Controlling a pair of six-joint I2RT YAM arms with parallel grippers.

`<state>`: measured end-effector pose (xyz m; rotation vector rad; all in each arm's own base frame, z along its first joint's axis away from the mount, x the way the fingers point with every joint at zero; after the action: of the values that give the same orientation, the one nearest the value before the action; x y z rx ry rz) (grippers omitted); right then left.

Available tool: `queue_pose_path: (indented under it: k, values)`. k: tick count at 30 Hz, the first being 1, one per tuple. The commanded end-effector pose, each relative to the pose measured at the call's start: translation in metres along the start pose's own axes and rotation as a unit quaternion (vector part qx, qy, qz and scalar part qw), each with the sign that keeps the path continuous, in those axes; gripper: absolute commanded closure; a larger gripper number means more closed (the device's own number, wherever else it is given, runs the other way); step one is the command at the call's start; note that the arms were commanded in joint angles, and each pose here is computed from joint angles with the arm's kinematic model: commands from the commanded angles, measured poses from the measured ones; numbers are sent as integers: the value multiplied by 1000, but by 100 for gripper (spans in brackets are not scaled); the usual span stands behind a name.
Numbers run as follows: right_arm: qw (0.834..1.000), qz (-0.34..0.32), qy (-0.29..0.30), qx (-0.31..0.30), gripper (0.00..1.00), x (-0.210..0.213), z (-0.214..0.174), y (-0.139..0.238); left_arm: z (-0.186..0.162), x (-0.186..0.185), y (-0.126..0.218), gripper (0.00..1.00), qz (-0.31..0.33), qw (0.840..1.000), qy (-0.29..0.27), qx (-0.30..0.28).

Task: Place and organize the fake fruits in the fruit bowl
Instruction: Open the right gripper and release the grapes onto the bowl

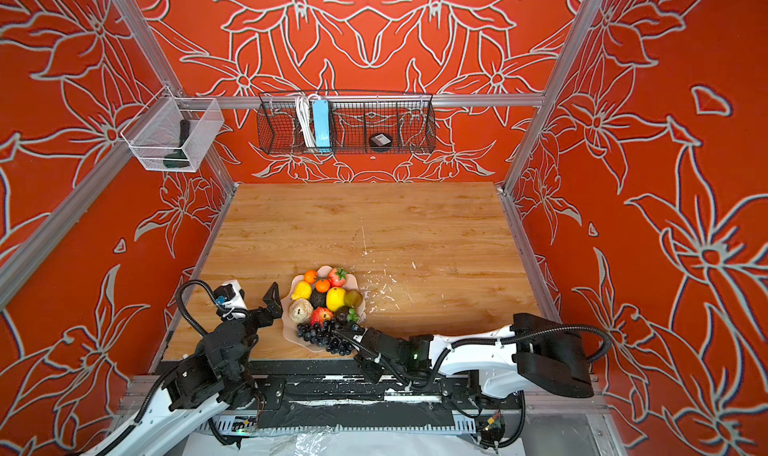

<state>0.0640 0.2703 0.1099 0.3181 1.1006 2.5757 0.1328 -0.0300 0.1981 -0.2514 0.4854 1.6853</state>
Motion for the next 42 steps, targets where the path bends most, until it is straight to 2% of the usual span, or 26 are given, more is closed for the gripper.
queue_pose_path:
  k: [1,5,9,15,17,28,35,42]
  values:
    - [999,-8,-1,-32,81,2,18,5,-1,0,-2,2,5,1000,4,-5]
    - [999,18,4,-48,76,7,21,4,-2,0,-3,2,7,1000,0,-3]
    - [998,17,3,-59,77,7,24,4,-1,0,-2,2,5,1000,2,-4]
    - [999,5,3,-53,96,6,27,3,-1,0,-2,2,5,1000,3,-4]
    - [999,-4,2,-50,100,4,26,5,-1,0,-2,2,5,1000,2,-4]
    - [994,-88,62,-22,100,-8,49,39,1,1,-1,2,4,1000,6,-7]
    - [988,-121,94,9,100,-10,65,30,1,2,0,2,4,1000,6,-7]
    - [986,-140,94,17,100,-20,83,23,1,1,0,2,3,1000,6,-6]
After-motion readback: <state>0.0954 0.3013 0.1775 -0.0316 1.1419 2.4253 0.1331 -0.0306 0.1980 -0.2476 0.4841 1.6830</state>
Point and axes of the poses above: each gripper's point midway between its finger pads, its own y axis back along the fingers, its own x axis along the line the jaws close on, z = x × y, the point moved 8 cm from there along y, back along the fingers, and after that the axes turned 11 degrees about y, right-handed, at the moved point
